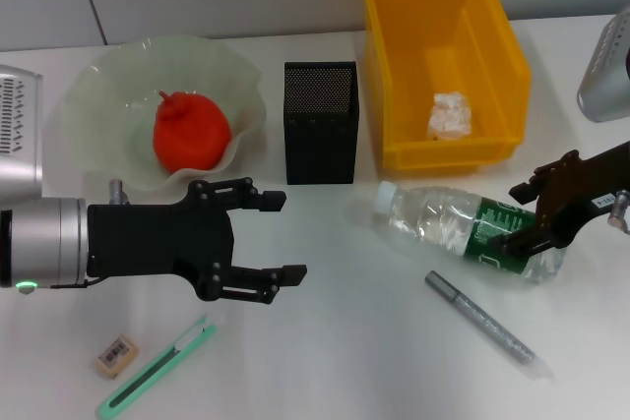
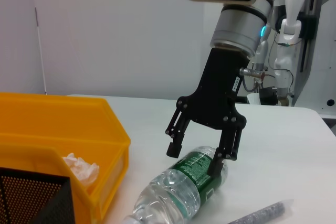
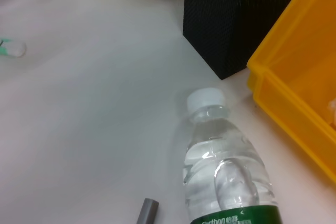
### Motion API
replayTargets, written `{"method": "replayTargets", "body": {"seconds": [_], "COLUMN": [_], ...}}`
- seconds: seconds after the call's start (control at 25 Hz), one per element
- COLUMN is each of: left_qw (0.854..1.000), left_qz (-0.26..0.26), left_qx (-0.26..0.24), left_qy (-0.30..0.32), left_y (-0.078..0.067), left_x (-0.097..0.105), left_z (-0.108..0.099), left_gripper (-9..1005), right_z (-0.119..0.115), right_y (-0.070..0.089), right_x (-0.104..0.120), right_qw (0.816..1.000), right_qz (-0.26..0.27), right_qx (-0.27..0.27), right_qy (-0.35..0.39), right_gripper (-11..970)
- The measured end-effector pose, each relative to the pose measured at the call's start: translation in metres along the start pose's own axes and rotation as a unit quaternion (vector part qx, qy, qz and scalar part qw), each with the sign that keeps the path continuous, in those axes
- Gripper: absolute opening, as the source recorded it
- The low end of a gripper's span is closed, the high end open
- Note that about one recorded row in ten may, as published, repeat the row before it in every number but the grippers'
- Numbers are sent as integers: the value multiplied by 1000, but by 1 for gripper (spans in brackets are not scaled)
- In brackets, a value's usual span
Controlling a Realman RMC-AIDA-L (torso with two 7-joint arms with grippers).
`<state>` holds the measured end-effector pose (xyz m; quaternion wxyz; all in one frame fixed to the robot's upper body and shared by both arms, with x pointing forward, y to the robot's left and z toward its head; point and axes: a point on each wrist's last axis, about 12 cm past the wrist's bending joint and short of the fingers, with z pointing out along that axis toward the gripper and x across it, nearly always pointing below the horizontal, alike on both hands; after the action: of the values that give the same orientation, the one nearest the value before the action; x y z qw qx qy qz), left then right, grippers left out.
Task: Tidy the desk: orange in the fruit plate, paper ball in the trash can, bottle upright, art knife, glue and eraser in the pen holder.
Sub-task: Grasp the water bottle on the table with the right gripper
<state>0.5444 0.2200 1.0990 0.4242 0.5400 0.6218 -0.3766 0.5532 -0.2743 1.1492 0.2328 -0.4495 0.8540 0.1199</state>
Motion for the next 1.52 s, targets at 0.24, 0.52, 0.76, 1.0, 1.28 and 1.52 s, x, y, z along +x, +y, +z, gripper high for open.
{"method": "replayTargets", "body": {"seconds": [0.24,0.52,0.76,1.0,1.28,1.52], "left_qw": [1000,1000,1000,1000,1000,1000], "left_qz": [-1,-1,0,-1,-1,-1], "left_qx": [0,0,0,0,-1,-1], "left_qy": [0,0,0,0,1,1], "left_y": [0,0,0,0,0,0], "left_x": [0,0,0,0,1,1], "left_z": [0,0,0,0,0,0], "left_gripper": [862,862,862,862,862,862], "right_z": [5,15,20,25,31,33], "right_y": [-1,-3,-4,-4,-4,-4], "right_x": [-4,-7,-8,-6,-3,-2], "right_qw": [1000,1000,1000,1000,1000,999], "right_qz": [-1,-2,-1,3,12,15], "right_qx": [-5,-15,-16,-22,-27,-28], "right_qy": [0,1,2,6,9,10], "right_gripper": [777,778,778,779,778,776]}}
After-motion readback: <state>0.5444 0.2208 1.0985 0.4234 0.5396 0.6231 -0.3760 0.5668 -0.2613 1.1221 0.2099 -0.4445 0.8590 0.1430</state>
